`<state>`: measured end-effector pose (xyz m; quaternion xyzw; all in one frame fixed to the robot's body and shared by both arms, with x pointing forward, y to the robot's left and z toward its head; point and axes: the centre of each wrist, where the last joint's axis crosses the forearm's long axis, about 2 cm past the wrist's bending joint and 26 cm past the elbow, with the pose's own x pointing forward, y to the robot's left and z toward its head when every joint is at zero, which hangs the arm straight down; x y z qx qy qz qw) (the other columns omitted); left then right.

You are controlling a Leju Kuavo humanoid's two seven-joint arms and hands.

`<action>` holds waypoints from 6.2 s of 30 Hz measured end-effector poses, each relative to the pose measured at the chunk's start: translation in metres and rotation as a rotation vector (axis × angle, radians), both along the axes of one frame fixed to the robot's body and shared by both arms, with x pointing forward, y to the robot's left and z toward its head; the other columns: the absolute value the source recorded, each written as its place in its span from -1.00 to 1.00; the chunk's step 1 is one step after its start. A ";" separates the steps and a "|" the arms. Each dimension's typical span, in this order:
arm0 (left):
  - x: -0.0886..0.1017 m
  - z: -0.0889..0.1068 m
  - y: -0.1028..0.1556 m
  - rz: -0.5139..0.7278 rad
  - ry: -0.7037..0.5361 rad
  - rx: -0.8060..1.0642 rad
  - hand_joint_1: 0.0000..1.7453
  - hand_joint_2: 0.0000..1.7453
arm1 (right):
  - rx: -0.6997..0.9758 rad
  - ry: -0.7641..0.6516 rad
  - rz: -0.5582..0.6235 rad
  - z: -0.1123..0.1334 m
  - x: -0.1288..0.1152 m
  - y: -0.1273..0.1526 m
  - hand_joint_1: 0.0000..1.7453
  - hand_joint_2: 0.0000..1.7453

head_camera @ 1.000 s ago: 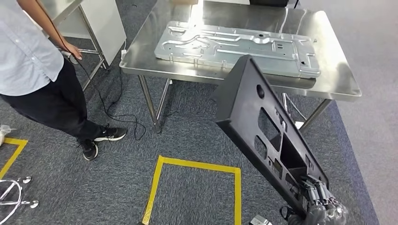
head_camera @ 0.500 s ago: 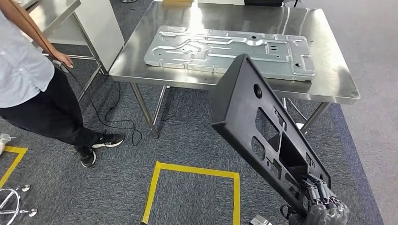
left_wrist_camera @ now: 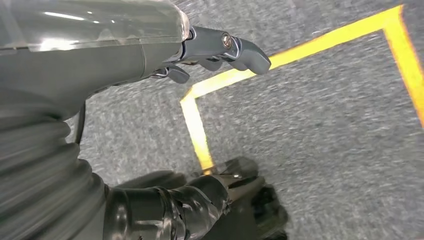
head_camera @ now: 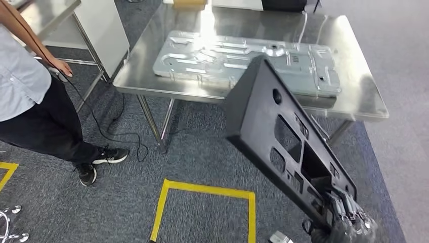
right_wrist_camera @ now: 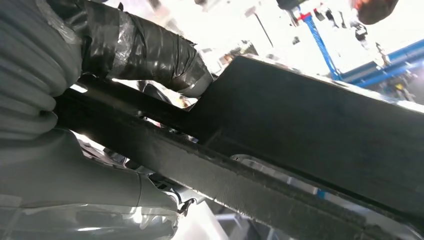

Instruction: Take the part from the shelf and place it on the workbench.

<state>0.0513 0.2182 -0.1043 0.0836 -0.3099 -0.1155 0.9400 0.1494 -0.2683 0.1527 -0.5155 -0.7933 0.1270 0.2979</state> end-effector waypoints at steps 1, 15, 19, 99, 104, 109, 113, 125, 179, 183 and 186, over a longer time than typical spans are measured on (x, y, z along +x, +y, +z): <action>0.001 0.000 0.000 -0.002 -0.001 0.000 -1.00 1.00 | -0.001 -0.005 0.001 0.001 0.001 0.000 1.00 1.00; 0.003 0.001 -0.001 -0.026 -0.006 -0.002 -1.00 1.00 | -0.016 -0.097 0.003 0.017 0.009 -0.003 1.00 1.00; 0.001 0.000 -0.001 -0.032 0.000 0.000 -1.00 1.00 | -0.024 -0.112 0.001 0.021 0.012 -0.004 1.00 1.00; 0.012 0.002 -0.004 -0.118 -0.005 0.004 -1.00 1.00 | -0.185 -0.129 0.016 0.050 0.078 -0.028 1.00 1.00; 0.013 0.002 -0.005 -0.118 -0.007 0.004 -1.00 1.00 | -0.184 -0.127 0.017 0.050 0.078 -0.028 1.00 1.00; 0.014 0.003 -0.004 -0.118 -0.012 0.006 -1.00 1.00 | -0.182 -0.129 0.016 0.050 0.079 -0.029 1.00 1.00; 0.012 0.002 -0.004 -0.113 -0.006 0.010 -1.00 1.00 | -0.181 -0.127 0.016 0.050 0.079 -0.029 1.00 1.00; 0.013 0.002 -0.005 -0.103 -0.009 -0.002 -1.00 1.00 | -0.182 -0.122 0.018 0.049 0.079 -0.029 1.00 1.00; 0.044 0.010 -0.017 -0.251 0.036 0.078 -1.00 -1.00 | -0.688 0.292 -0.117 0.082 0.270 0.032 0.97 1.00; 0.043 0.010 -0.017 -0.249 0.036 0.077 -1.00 -1.00 | -0.713 0.316 -0.124 0.074 0.271 0.024 0.96 1.00; 0.043 0.010 -0.017 -0.243 0.033 0.075 -1.00 -1.00 | -0.737 0.333 -0.117 0.065 0.269 0.016 0.96 1.00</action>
